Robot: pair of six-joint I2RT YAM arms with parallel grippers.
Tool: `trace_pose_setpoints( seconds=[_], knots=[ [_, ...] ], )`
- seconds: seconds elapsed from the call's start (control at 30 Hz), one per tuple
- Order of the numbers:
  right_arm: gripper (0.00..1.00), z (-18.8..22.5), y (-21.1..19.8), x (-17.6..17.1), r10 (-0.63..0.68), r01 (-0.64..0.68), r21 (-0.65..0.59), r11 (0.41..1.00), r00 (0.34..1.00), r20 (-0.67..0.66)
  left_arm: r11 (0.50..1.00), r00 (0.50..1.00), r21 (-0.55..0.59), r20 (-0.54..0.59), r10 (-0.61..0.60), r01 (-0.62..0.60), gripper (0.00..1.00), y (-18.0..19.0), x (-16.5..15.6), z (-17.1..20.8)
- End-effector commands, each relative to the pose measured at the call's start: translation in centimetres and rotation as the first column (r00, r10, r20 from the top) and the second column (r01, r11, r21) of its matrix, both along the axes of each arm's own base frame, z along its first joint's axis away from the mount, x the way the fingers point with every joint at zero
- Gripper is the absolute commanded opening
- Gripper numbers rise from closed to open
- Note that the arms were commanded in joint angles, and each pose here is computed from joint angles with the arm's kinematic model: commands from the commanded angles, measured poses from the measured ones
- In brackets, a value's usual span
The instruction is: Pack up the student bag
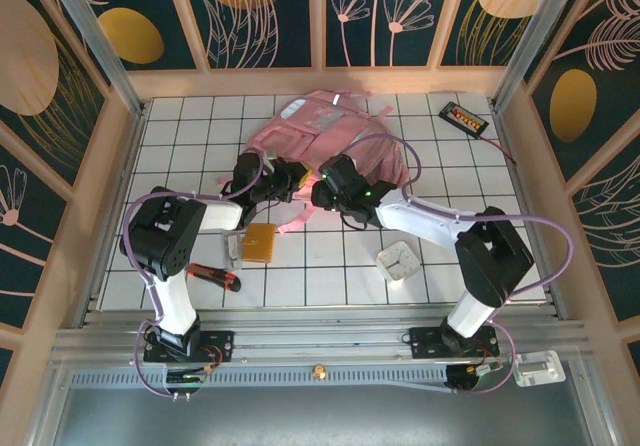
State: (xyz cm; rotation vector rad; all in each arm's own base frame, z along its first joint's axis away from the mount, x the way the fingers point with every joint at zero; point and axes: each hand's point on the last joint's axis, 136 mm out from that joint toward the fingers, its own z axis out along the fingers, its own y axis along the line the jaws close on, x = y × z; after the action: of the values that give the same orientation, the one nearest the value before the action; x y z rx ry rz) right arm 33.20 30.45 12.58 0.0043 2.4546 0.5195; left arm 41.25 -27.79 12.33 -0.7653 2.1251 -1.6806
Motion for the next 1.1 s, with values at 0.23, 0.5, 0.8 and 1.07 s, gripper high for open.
trace_pose_setpoints(
  seconds=[0.23,0.5,0.8,1.07],
  knots=[
    [0.36,-1.6,-0.2,1.7,-0.061,0.06,-0.104,0.993,0.998,-0.008,0.996,0.991,-0.091,0.13,0.014,-0.002,0.0,-0.4,1.0,6.1],
    [0.31,-2.9,-0.4,2.6,-0.074,0.072,-0.16,0.985,0.997,-0.006,0.996,0.992,-0.09,0.127,0.006,0.005,0.0,-0.6,0.9,5.9],
    [0.25,-3.3,-0.8,4.1,-0.093,0.094,-0.184,0.979,0.996,0.015,0.996,0.993,-0.088,0.122,0.001,0.01,0.0,-0.7,0.8,5.8],
    [0.18,-3.1,-0.9,5.4,-0.099,0.105,-0.196,0.975,0.994,0.037,0.996,0.993,-0.082,0.118,-0.008,0.017,0.0,-0.9,0.6,5.5]
  ],
)
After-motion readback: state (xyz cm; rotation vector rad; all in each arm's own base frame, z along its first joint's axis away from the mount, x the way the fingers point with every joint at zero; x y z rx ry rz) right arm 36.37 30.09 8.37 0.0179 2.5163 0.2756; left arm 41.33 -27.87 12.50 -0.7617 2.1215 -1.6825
